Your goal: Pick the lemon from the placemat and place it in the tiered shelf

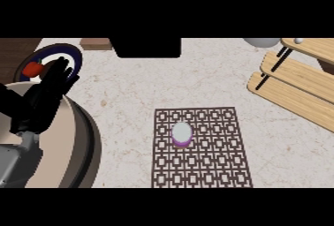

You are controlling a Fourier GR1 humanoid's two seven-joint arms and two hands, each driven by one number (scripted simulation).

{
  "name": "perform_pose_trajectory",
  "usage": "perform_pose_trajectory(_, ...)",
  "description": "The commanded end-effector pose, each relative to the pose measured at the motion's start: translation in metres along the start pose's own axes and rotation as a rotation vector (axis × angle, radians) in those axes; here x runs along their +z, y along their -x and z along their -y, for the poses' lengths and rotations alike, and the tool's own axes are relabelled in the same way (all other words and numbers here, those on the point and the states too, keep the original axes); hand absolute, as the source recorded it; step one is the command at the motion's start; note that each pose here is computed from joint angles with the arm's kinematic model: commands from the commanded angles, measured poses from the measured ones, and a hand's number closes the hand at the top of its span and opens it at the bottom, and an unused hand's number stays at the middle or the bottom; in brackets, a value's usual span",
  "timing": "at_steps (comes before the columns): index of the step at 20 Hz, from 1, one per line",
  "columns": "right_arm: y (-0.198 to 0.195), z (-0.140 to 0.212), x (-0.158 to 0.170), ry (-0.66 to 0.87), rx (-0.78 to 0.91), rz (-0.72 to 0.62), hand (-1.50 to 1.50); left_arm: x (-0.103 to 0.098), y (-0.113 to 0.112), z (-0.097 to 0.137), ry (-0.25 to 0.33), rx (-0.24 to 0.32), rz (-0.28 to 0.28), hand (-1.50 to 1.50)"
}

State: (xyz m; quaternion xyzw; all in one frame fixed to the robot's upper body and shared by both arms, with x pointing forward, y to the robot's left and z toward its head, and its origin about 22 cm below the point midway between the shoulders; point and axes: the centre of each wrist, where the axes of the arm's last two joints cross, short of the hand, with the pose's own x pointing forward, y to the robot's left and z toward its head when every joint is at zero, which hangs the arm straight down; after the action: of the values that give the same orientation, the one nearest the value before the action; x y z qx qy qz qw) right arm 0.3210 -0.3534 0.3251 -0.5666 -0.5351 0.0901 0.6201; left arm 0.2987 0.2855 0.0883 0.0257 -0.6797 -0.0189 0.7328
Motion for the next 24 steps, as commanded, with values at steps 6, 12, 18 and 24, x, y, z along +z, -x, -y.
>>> perform_pose_trajectory(6, 0.022, -0.009, -0.017, -0.008, -0.024, 0.046, 1.50, 0.030, 0.085, 0.001, -0.033, 0.015, -0.344, 0.00)
perform_pose_trajectory(12, 0.022, -0.007, -0.022, -0.033, 0.084, 0.055, 1.50, 0.027, 0.085, 0.004, -0.044, 0.024, -0.348, 0.00)
perform_pose_trajectory(18, 0.029, 0.005, -0.036, 0.082, -0.185, -0.040, -1.50, 0.031, 0.089, 0.008, -0.028, 0.035, -0.348, 0.00)
perform_pose_trajectory(24, 0.026, 0.008, -0.036, 0.103, -0.431, -0.052, -1.50, 0.035, 0.097, 0.005, -0.029, 0.038, -0.357, 0.00)
